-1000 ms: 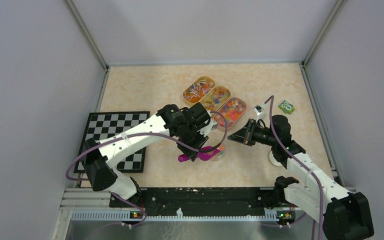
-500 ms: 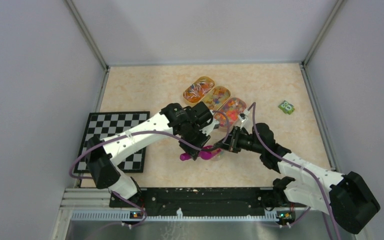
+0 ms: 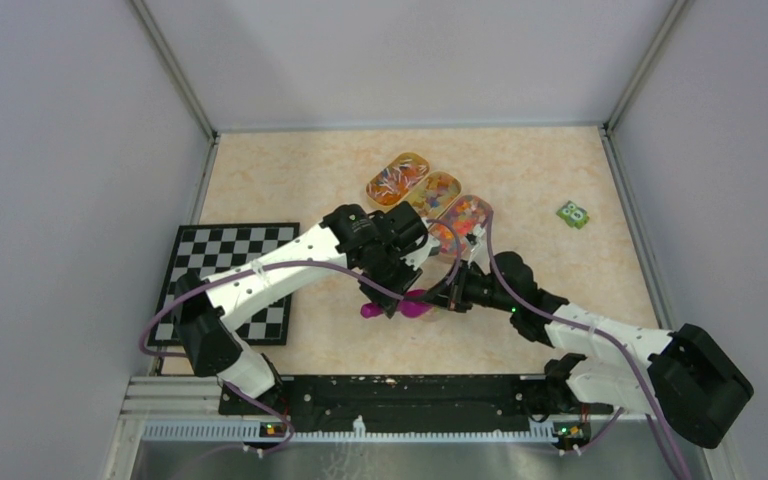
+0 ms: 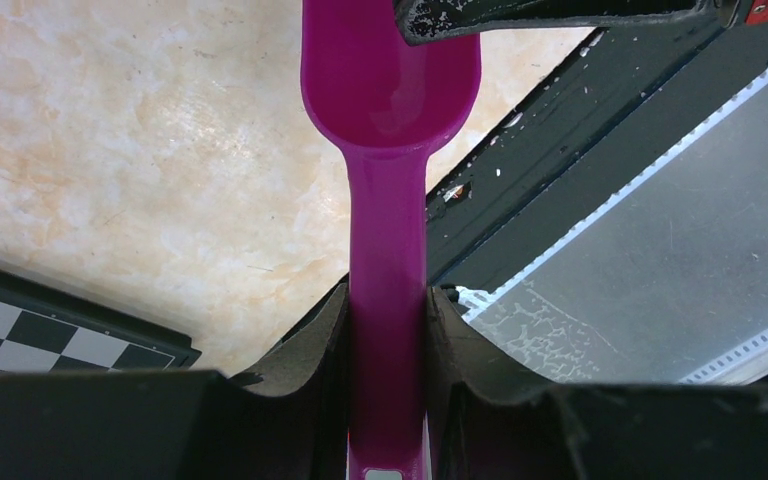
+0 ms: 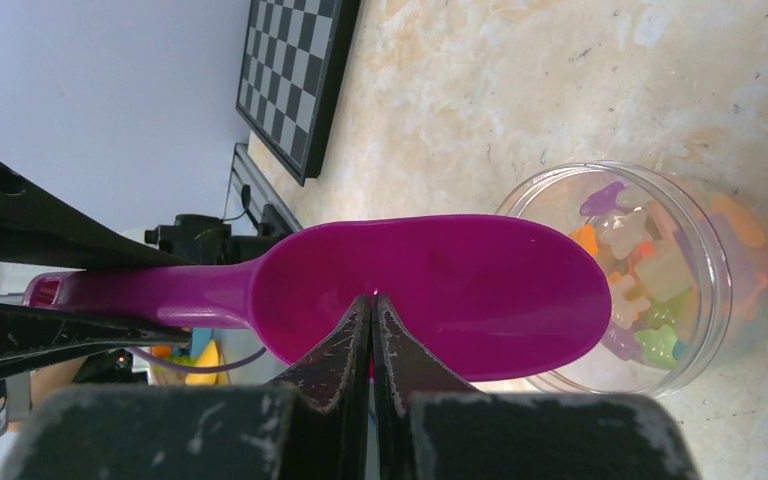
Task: Pack the candies
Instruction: Place the fake candies in the packing bottle.
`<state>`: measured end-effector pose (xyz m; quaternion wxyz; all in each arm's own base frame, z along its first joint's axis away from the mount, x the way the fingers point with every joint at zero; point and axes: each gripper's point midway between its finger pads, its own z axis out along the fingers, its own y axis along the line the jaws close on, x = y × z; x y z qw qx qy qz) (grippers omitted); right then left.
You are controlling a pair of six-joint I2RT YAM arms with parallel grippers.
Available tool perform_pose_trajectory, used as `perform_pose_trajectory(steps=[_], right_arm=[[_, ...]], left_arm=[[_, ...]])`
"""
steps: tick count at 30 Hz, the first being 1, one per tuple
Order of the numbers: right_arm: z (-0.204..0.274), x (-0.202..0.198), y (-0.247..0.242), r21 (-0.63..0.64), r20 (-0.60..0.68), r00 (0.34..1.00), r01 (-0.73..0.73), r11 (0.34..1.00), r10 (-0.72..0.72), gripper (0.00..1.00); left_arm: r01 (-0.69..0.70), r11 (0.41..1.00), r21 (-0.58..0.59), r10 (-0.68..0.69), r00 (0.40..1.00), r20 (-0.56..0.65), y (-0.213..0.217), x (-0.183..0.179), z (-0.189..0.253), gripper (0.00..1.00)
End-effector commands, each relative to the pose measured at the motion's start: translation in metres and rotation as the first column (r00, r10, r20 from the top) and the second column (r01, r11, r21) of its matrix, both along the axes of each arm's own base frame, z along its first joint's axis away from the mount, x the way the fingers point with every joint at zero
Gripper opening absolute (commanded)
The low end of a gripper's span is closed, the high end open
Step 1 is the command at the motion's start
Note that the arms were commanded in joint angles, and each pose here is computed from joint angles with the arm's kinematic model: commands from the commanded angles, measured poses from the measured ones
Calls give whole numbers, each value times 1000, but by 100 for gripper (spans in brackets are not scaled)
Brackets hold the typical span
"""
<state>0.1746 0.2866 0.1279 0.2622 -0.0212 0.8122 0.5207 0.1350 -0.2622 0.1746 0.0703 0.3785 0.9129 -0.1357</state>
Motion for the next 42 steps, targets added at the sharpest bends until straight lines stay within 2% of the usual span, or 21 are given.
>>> perform_pose_trajectory(steps=[1,36,42], right_arm=[[3,4,5,0,42,999,2,1000,-2,0],[5,-3,9,10,43,999,2,1000,-2,0],[21,8,6,25,67,996,63,998,-65,0]], left_arm=[[-28,999,-47,32,995,91,-10,18,17,0],[24,997,-69,-15,990,139,-28,40,36,0],[65,996,-59,-56,988,145,-20,35,38,0]])
